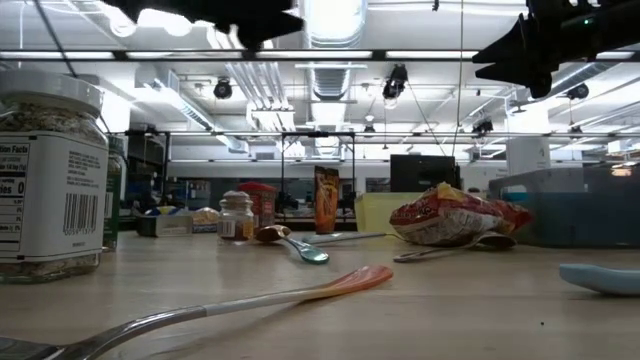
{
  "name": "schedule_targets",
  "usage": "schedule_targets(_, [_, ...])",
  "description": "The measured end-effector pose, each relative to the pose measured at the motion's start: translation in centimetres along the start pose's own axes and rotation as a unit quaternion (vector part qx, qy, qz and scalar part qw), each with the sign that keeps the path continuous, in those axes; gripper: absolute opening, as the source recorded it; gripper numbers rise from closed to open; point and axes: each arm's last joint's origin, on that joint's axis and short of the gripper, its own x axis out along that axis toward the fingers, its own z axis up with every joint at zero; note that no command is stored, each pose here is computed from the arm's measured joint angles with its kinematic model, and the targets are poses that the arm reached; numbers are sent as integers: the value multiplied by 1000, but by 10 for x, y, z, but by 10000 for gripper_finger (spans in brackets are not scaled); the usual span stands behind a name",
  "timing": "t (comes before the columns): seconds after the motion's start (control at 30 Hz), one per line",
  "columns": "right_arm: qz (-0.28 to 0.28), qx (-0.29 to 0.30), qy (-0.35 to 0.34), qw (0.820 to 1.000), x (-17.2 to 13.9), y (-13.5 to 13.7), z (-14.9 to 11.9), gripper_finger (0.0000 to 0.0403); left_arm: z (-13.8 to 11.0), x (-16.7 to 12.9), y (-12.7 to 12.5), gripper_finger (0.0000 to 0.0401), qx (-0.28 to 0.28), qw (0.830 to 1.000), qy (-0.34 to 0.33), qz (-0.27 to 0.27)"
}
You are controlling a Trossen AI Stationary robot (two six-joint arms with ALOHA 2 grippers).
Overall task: Pick & Place Food Item
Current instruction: Put the red noodle pack into the blue bin
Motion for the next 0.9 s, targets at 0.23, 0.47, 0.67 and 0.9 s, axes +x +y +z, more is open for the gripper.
schedule_targets(0.23, [0, 0, 0, 1000, 0, 0, 0, 183, -32, -57, -15, 259, 5, 999, -36, 7])
schedule_targets(0.47, [0, 0, 0, 1000, 0, 0, 0, 183, -59, -92, -25, 259, 8, 997, -74, 19])
schedule_targets(0.67, [0, 0, 0, 1000, 0, 0, 0, 183, -68, -105, -29, 259, 12, 994, -105, 26])
schedule_targets(0.9, [0, 0, 0, 1000, 0, 0, 0, 183, -68, -106, -29, 259, 11, 994, -107, 27])
